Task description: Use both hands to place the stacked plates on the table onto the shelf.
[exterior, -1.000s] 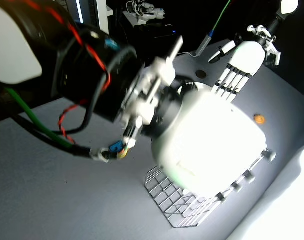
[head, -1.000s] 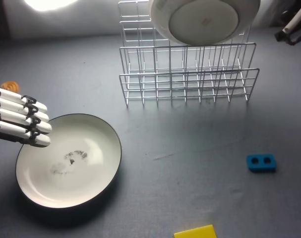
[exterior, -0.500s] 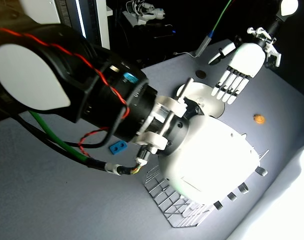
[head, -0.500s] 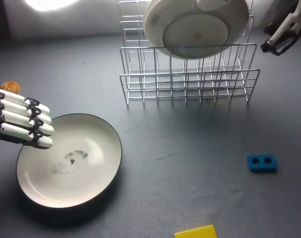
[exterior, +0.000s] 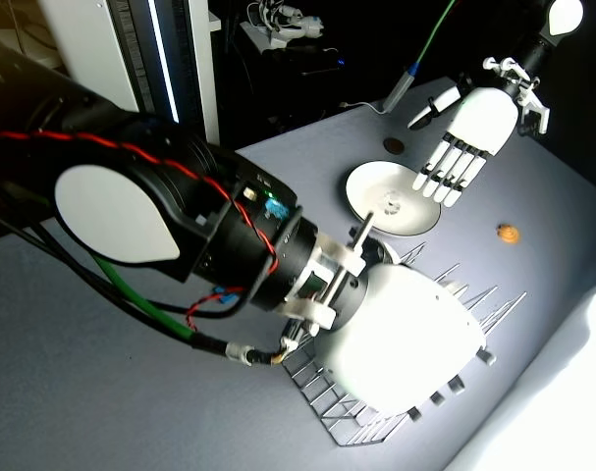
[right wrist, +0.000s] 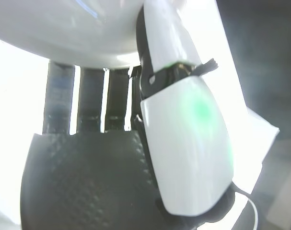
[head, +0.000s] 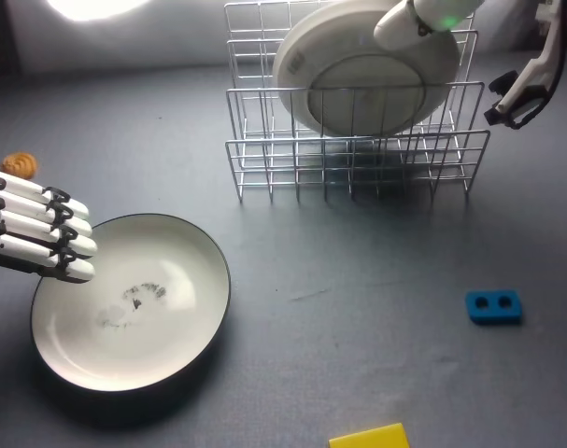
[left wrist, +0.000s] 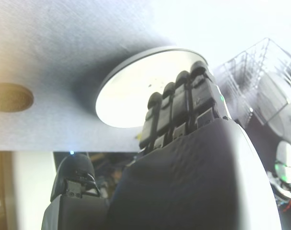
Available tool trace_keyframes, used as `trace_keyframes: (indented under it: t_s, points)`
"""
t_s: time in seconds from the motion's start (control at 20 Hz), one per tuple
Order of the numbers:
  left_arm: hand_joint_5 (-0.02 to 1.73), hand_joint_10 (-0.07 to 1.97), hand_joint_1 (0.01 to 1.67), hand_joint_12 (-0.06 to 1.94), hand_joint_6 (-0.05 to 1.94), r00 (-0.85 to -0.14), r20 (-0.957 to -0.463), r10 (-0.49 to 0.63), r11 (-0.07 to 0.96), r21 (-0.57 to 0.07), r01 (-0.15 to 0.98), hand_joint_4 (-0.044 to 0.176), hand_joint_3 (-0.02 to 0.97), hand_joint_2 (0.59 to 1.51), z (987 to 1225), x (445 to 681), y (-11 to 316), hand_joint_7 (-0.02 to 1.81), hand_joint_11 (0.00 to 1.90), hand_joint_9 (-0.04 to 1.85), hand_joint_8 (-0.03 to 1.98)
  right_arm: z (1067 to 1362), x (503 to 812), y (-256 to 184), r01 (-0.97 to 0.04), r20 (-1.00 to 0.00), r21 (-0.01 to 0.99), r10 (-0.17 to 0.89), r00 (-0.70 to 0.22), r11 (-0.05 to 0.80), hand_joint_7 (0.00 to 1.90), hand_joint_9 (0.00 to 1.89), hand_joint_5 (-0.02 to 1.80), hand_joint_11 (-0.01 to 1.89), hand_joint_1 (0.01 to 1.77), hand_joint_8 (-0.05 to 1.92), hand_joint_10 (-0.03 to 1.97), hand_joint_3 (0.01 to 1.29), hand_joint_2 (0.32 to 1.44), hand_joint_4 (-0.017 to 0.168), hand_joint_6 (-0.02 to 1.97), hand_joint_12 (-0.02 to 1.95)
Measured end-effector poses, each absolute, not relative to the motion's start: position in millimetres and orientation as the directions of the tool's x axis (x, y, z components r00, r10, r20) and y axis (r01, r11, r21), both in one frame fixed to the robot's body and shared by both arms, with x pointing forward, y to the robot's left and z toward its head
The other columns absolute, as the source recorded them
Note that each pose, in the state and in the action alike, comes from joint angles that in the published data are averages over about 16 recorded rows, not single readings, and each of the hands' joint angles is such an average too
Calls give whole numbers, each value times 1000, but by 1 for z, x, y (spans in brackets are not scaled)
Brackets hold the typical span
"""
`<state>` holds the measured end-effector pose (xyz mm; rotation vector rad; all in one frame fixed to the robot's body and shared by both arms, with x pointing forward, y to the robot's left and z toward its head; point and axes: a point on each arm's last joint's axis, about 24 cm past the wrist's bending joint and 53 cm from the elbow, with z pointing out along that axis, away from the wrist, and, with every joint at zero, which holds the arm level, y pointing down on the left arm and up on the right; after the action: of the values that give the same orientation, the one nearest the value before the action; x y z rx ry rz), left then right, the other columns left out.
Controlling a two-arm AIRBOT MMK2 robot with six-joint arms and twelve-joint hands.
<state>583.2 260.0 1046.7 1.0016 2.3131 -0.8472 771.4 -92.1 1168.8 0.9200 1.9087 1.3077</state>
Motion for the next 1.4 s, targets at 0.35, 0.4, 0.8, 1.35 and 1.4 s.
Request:
trace_keyframes:
  t_s: [0.35, 0.4, 0.8, 1.35, 1.4]
  points:
    - [56, 3, 13, 8, 7, -626, -617, 477, 555, -341, 759, 0, 19, 1144, 1040, 584, 265, 20, 14, 19, 1, 1160, 773, -94, 187, -121, 947, 827, -549, 262, 909, 905, 721, 745, 1322, 883, 896, 14, 1091, -8, 929, 1240]
    - [57, 3, 13, 8, 7, -627, -615, 478, 556, -341, 758, 1, 19, 1145, 1039, 584, 266, 20, 14, 19, 1, 1160, 773, -95, 186, -120, 947, 827, -549, 262, 904, 892, 719, 718, 1308, 825, 851, 14, 1095, -8, 874, 1252]
    - [59, 0, 14, 9, 8, -636, -602, 484, 567, -337, 751, 1, 19, 1144, 1034, 583, 270, 21, 14, 19, 0, 1174, 775, -98, 155, -134, 954, 827, -545, 257, 880, 798, 730, 497, 1207, 327, 467, 13, 1117, -5, 443, 1334]
    - [59, -15, 14, 8, 8, -646, -586, 488, 579, -337, 743, 0, 19, 1145, 1027, 581, 275, 22, 14, 0, 0, 1232, 751, -74, -177, -467, 873, 675, -571, 454, 543, 461, 485, 185, 1109, 29, 185, 13, 1071, -4, 96, 958]
    - [59, -17, 14, 8, 8, -648, -585, 489, 580, -337, 742, 0, 18, 1146, 1026, 581, 275, 22, 14, -2, 0, 1236, 745, -68, -228, -522, 843, 638, -566, 487, 488, 413, 438, 160, 1104, 28, 164, 13, 1055, -4, 87, 888]
